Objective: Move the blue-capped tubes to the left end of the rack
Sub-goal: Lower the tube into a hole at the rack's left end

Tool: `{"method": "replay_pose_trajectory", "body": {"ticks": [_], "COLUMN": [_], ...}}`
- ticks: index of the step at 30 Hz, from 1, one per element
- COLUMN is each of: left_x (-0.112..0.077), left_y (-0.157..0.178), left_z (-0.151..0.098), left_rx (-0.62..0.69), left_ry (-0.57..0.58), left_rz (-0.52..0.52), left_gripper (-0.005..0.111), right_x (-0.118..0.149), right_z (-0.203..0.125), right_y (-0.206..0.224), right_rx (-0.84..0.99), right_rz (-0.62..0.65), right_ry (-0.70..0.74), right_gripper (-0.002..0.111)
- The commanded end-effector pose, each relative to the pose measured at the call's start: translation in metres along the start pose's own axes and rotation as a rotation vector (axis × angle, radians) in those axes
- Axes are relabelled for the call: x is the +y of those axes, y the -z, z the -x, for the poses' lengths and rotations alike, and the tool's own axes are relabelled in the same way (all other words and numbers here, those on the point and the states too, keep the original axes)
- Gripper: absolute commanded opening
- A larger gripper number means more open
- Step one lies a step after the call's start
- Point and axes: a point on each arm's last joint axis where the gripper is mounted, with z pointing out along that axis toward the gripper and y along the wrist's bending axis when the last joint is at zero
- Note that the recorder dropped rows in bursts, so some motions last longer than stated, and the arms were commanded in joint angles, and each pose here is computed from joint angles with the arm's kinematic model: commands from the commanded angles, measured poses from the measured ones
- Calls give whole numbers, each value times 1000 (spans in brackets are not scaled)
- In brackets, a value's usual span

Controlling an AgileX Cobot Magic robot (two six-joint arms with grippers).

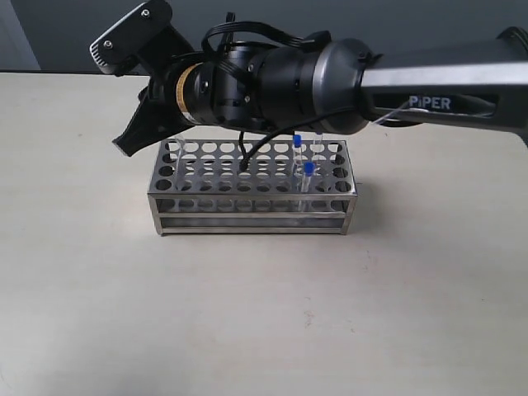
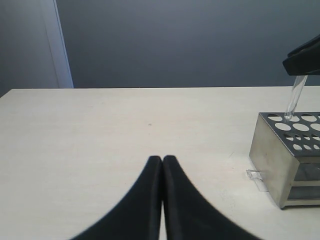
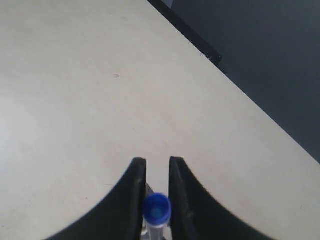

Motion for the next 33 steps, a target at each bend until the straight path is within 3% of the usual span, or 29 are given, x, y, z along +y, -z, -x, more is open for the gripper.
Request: {"method": "replay_pose_trajectory", "body": {"ticks": [1,19,33], "left_x": [-1,-1,0], "left_y": [0,0,0], "left_z": [-1,-1,0], "left_rx": [-6,-6,-6], "left_ry": [6,6,2], "left_rz": [-8,-8,-8], "left_gripper": [0,0,0], "right_x": [-1,2,7], "right_z": [2,11,-13], "right_y": [4,8,-12], "right_rx": [-3,-72,16], "right_rz": [-3,45,34], "right_ry": [-20,-23,-3], "right_gripper": [-1,-1,-1]}}
